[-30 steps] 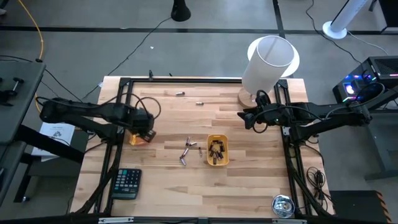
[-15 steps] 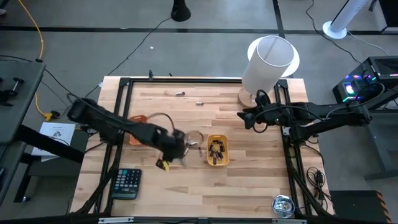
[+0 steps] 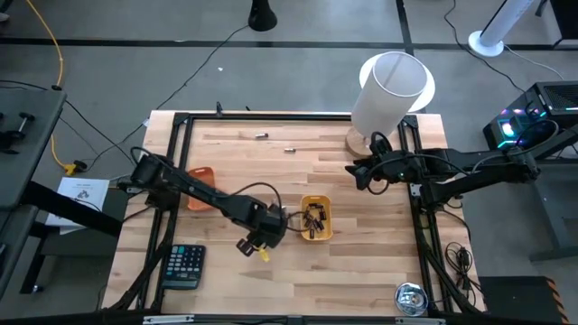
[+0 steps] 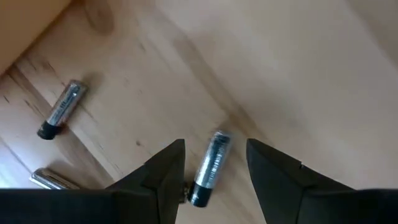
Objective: Sort batteries
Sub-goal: Put the silver battery into the orange bin
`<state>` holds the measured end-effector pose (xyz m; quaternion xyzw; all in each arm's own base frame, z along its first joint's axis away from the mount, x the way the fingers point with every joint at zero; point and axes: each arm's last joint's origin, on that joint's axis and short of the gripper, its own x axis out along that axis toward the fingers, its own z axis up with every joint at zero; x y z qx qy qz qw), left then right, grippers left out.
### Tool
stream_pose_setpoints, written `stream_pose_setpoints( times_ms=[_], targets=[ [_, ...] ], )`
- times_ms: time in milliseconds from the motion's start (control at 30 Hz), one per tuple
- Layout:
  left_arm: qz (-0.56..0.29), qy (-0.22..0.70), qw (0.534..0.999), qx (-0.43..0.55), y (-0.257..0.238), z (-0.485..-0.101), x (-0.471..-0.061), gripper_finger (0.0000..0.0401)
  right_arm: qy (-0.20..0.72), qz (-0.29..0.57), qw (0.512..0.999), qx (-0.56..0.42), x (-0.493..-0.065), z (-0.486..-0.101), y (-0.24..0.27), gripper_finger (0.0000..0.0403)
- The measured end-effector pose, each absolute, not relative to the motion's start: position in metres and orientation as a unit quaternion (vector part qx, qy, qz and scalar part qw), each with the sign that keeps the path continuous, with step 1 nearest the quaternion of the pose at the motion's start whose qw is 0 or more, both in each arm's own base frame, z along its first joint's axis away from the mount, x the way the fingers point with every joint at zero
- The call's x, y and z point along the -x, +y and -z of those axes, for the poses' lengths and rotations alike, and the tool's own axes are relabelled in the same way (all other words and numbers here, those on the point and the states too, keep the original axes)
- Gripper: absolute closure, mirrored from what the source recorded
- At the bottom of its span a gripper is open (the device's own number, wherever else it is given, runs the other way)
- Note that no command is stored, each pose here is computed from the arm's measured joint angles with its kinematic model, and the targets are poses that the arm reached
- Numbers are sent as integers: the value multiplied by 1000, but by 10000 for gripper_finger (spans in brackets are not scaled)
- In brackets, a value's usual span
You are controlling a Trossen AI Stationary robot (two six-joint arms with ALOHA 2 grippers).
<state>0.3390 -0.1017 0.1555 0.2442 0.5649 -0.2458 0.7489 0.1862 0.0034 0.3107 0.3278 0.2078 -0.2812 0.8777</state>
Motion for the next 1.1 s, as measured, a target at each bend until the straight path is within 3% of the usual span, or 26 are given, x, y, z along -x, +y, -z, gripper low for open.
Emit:
stream_pose_setpoints(
  times_ms=[167,333,400,467,600,800,900,1100],
  targets=[
    [242,599,731,-222,-95,-137,-342,259,209,282,877,-327,-186,-310,3,194],
    [249,615,723,-192,-94,-134,-340,357,210,280,877,-328,-186,-310,4,194],
    [232,623,725,-178,-92,-140,-337,372,210,280,877,-328,-186,-310,4,194],
    [197,630,737,-144,-85,-153,-332,372,211,280,877,-328,-186,-310,4,194],
    [128,569,806,-99,-65,-214,-322,372,211,281,877,-328,-186,-310,3,194],
    [-98,492,865,-23,-25,-274,-267,372,208,287,876,-326,-186,-310,2,194],
    [-208,488,846,55,-11,-267,-225,372,208,289,876,-325,-186,-310,2,194],
    [-333,512,749,256,-7,-238,-153,372,209,290,876,-324,-185,-310,2,194]
  ],
)
